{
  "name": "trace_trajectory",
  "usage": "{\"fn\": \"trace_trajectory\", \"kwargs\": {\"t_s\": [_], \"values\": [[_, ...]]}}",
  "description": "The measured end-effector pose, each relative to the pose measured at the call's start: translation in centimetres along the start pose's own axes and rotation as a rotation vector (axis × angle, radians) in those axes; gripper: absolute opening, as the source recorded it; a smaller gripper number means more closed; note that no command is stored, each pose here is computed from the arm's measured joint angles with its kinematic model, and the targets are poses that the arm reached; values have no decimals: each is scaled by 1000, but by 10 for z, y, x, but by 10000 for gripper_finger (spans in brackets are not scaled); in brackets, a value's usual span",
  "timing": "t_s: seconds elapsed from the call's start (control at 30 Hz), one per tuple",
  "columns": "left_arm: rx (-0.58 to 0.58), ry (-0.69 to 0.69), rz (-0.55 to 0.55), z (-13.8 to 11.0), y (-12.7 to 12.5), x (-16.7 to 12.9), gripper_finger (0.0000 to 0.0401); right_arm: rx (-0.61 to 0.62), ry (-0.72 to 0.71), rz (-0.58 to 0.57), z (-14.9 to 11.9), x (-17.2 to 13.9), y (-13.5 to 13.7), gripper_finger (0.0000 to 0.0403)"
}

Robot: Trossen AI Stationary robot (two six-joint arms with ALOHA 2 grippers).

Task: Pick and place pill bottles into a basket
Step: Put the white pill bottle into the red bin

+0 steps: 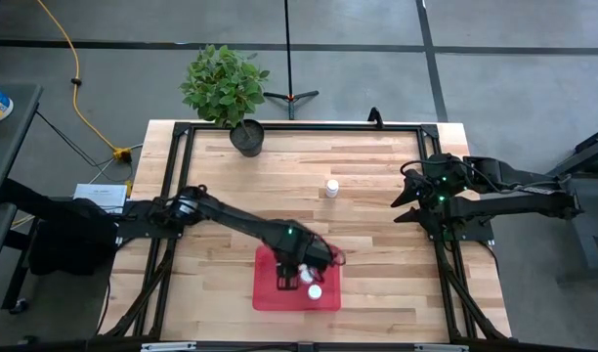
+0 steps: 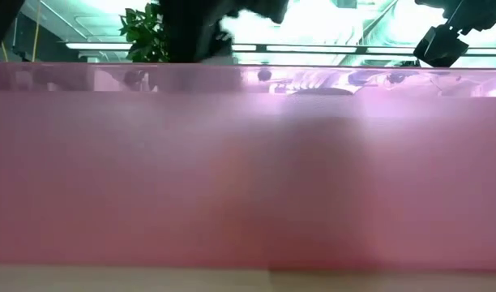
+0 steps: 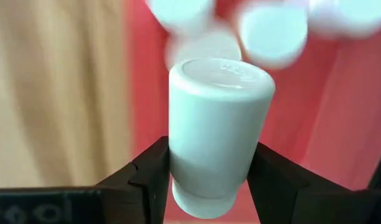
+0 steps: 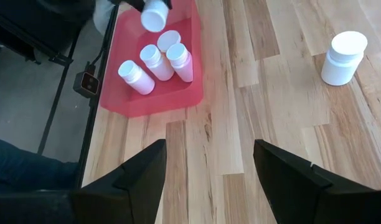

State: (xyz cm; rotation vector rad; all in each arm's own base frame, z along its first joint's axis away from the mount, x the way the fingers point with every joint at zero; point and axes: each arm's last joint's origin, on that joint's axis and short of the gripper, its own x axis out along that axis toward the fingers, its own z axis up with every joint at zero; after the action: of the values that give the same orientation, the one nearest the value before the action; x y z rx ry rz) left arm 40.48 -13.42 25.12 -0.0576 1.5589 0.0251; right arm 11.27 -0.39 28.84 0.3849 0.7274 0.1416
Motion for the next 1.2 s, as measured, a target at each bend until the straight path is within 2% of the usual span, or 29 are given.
{"fn": "trace_trajectory", "kwargs": {"t_s": [0.17, 0.37, 0.5, 0.6, 0.67, 0.77, 0.9, 0.97, 1.1, 1.2], "values": [[-47, -159, 38, 13, 15, -37, 208, 0, 0, 0, 0, 0, 0, 232], [-89, -320, 120, 20, 25, -66, 208, -6, -5, -3, 0, 0, 0, 232], [-118, -448, 151, 30, 29, -73, 208, -15, -30, 0, 3, 0, 0, 232], [-131, -468, 150, 33, 34, -74, 208, -23, -49, 4, 5, 0, 1, 232], [-134, -446, 150, 32, 37, -74, 208, -24, -52, 7, 5, 0, 1, 232], [-122, -341, 118, 25, 39, -70, 208, -22, -48, 6, 5, 0, 1, 232], [-97, -115, 6, 5, 30, -64, 208, -14, -37, 4, 4, 0, 1, 232], [-67, -80, -97, 4, 21, -58, 208, -14, -37, 4, 4, 0, 1, 232], [-28, 22, -235, -1, 5, -49, 208, -14, -38, 3, 4, 0, 1, 232], [-14, 125, -258, -5, -3, -26, 208, -20, -44, 4, 4, 0, 1, 232]]}}
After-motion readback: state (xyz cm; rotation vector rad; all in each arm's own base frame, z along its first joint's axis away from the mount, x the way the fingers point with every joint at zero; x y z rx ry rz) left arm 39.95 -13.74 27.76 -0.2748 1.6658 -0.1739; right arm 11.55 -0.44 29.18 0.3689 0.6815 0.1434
